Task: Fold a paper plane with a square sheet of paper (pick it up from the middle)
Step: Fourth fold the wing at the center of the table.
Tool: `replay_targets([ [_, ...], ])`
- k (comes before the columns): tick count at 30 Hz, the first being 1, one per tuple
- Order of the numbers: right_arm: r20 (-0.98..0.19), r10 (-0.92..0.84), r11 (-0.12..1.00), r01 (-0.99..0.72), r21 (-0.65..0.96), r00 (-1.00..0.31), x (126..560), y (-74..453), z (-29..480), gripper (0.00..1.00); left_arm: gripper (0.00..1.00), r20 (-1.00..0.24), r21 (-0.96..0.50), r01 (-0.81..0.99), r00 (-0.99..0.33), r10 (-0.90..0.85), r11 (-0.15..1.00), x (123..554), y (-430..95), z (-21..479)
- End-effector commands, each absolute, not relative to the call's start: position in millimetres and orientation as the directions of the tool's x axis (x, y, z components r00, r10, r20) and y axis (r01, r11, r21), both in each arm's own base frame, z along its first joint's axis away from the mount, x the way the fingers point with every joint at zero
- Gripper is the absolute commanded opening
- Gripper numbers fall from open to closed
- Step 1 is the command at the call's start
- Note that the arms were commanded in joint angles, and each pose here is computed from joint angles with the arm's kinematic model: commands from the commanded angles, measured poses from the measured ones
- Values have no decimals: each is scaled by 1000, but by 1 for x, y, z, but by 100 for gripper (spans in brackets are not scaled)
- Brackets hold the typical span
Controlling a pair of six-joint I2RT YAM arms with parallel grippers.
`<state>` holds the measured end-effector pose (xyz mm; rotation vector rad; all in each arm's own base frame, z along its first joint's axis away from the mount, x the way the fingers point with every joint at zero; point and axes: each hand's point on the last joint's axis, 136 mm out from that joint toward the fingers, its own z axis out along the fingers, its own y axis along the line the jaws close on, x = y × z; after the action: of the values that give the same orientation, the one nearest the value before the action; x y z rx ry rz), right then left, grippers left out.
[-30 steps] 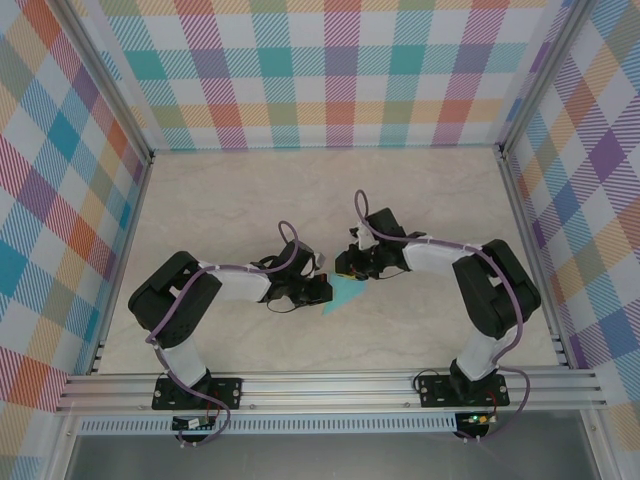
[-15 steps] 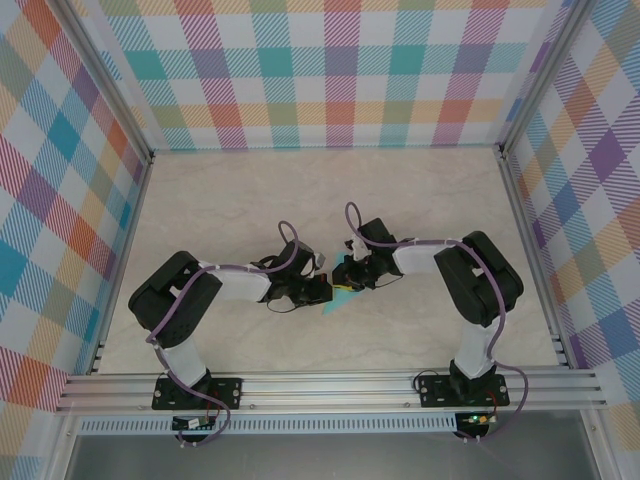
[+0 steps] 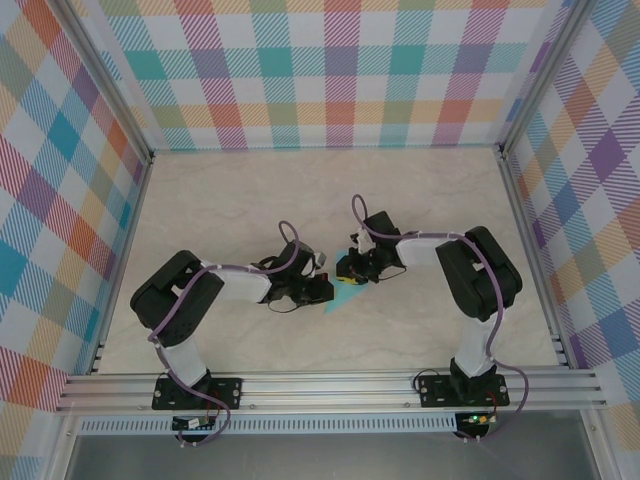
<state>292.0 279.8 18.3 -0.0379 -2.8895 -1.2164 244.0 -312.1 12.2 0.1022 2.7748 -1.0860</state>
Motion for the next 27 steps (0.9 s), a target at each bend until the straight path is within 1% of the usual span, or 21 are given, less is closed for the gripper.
replay_targets([
  [1,-54,125,788,66,612,-991,328,240,-12,20,0,52,-383,-18,-999,2,923,186,-240,-71],
  [6,-53,149,777,83,624,-987,342,229,-10,21,0,54,-378,-13,-999,8,926,183,-238,-72],
  [11,-72,143,772,65,633,-987,349,228,0,21,0,56,-371,-10,-998,11,928,183,-237,-74],
  [21,-116,121,823,34,568,-986,366,221,4,23,0,61,-367,-5,-998,19,930,182,-237,-74],
  [27,-115,157,819,64,570,-981,382,211,4,24,0,65,-366,-6,-998,20,931,181,-236,-75],
])
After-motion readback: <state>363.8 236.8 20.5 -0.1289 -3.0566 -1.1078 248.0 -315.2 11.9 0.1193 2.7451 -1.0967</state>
